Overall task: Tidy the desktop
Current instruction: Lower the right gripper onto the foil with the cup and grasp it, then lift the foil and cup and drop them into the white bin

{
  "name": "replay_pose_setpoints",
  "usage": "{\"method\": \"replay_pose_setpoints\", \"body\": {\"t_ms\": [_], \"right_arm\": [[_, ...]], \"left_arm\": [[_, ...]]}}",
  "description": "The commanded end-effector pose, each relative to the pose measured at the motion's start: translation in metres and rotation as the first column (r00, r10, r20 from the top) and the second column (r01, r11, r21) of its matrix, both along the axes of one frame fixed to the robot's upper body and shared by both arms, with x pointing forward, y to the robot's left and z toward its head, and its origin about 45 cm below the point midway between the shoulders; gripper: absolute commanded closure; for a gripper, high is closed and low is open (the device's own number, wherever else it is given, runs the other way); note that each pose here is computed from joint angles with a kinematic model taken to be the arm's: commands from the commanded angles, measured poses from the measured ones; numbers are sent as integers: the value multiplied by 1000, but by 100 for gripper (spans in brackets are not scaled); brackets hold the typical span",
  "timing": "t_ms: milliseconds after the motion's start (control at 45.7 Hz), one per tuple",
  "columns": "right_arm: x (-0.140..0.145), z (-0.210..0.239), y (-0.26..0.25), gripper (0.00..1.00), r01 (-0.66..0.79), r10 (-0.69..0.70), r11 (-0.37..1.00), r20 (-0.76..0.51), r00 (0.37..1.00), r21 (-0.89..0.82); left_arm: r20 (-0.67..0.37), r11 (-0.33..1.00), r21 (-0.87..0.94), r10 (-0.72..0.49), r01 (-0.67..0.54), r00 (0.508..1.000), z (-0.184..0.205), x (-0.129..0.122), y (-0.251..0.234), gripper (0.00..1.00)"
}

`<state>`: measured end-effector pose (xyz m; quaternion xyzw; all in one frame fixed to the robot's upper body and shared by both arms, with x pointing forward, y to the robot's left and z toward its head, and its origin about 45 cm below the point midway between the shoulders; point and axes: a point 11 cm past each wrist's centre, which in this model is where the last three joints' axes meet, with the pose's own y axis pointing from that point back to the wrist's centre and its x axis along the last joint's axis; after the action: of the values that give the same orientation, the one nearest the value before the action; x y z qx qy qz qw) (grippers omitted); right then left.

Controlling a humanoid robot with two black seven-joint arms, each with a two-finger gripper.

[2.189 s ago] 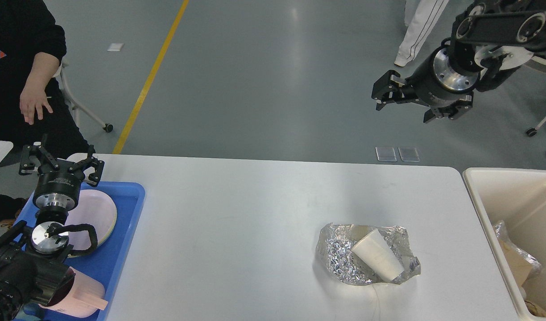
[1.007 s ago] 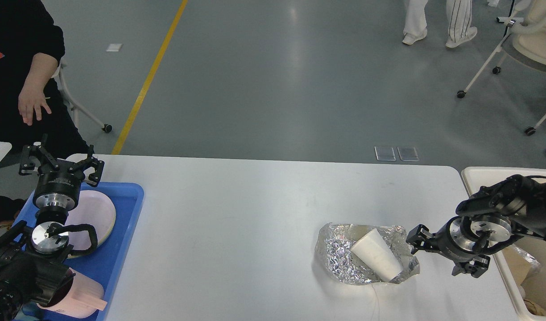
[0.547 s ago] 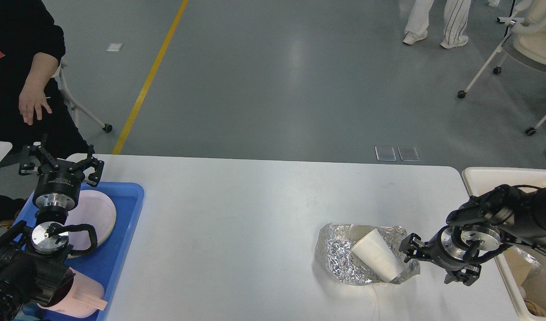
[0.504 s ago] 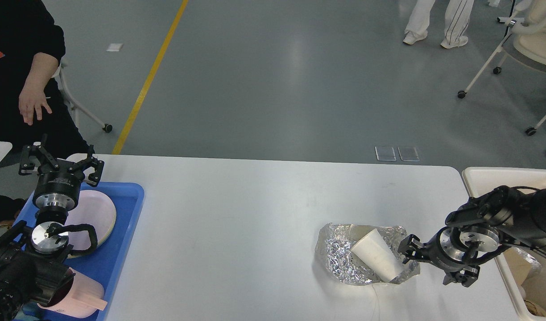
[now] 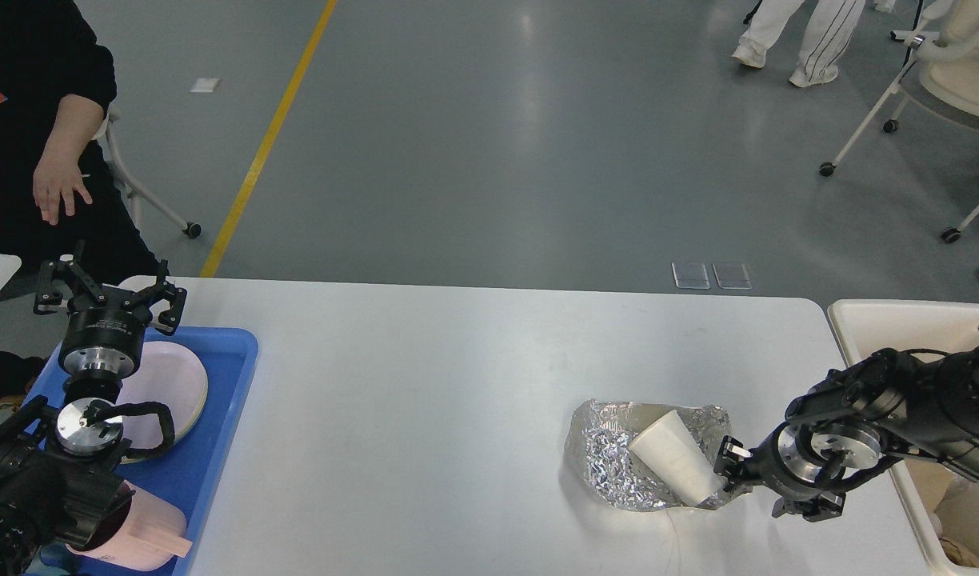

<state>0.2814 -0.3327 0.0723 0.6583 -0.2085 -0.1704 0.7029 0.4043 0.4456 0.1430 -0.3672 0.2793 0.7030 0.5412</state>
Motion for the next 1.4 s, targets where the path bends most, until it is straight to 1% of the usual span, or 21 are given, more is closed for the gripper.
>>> {"method": "replay_pose_setpoints", "body": {"t_ms": [0,219,372,525,657,832,941,1073,1226,1379], "right_arm": [[-3,-1,1,100,-1,1,1000,-11,1000,4],[2,2,4,100,-1,1,1000,2,1000,10],[9,6,14,100,7,-8,999,22,1000,43],[16,22,16,100,22,-26,997,43,999,71],[33,58,11,100,35,-44,994,82,996,103],[69,131,8,100,7,-32,978,118,992,209],[88,178,7,100,-19,-28,967,182,983,252],[102,223,3,100,-43,-30,958,248,968,284],[109,254,6,100,-76,-16,949,289,957,305],[110,264,9,100,-93,-4,944,294,956,315]], "left_arm": [[0,1000,0,0,0,1000,0,0,0,4],[0,1000,0,0,0,1000,0,0,0,4],[0,1000,0,0,0,1000,0,0,0,4],[0,1000,-1,-1,1,1000,0,0,-1,4],[0,1000,-1,-1,1,1000,0,0,-1,4],[0,1000,0,0,0,1000,0,0,0,4],[0,1000,0,0,0,1000,0,0,0,4],[1,1000,0,0,0,1000,1,0,0,4],[1,1000,-1,-1,1,1000,0,1,-1,4],[0,1000,0,0,0,1000,0,0,0,4]]}}
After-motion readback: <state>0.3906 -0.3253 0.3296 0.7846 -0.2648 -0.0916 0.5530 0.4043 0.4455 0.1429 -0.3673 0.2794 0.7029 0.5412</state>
